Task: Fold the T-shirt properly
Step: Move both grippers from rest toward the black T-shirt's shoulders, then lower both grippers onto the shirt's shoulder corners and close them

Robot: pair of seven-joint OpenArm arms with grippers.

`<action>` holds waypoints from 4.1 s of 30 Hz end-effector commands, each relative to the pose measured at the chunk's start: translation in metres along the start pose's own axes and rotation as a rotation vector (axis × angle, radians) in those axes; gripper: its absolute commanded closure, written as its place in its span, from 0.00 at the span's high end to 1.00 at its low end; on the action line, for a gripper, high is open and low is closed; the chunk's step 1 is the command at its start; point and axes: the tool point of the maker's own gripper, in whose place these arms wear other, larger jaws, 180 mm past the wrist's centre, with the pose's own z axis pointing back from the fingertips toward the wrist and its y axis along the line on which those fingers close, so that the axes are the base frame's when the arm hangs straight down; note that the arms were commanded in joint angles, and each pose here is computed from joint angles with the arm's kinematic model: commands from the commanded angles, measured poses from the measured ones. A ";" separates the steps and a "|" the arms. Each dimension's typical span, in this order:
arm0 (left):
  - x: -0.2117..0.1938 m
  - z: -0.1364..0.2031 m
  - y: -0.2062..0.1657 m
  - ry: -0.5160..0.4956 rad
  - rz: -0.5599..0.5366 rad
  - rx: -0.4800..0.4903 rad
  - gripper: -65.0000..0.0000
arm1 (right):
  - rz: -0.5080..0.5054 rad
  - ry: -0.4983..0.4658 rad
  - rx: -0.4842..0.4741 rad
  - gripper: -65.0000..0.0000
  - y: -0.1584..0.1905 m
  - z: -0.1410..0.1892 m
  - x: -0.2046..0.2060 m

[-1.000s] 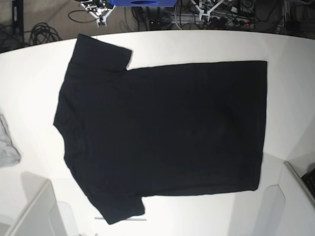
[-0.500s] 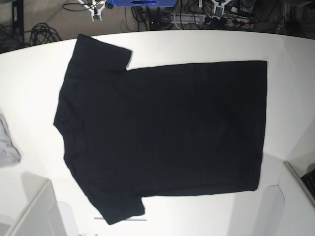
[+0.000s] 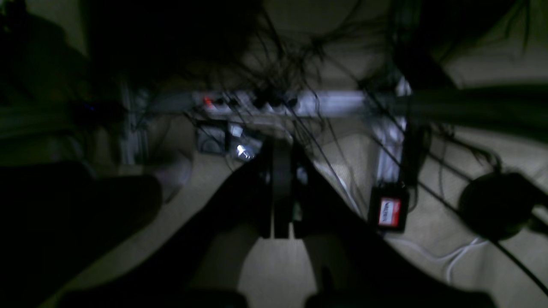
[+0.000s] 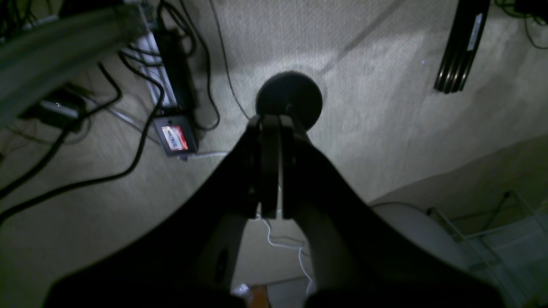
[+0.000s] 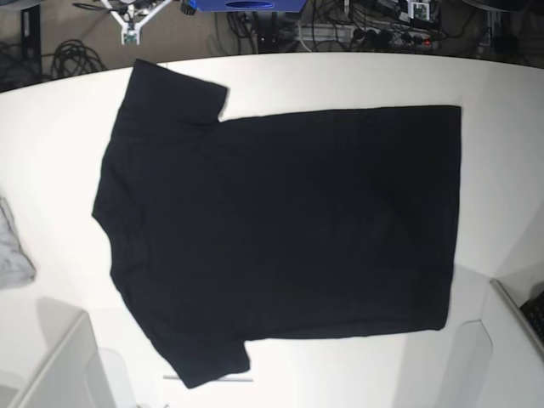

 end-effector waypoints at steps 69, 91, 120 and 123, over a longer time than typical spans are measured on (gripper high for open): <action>0.187 0.094 0.152 -0.457 0.328 -0.033 0.70 | -0.560 -0.430 0.565 0.61 -0.025 0.103 0.202; 0.201 0.074 0.121 -0.458 0.286 -0.114 0.70 | -0.475 -0.337 0.646 0.53 0.017 0.086 0.188; 0.217 0.004 0.078 -0.357 0.445 -0.244 0.70 | -0.429 -0.300 0.584 0.00 0.013 0.078 0.181; 0.218 0.000 0.066 -0.345 0.436 -0.274 0.70 | -0.429 -0.301 0.583 0.00 0.013 0.078 0.181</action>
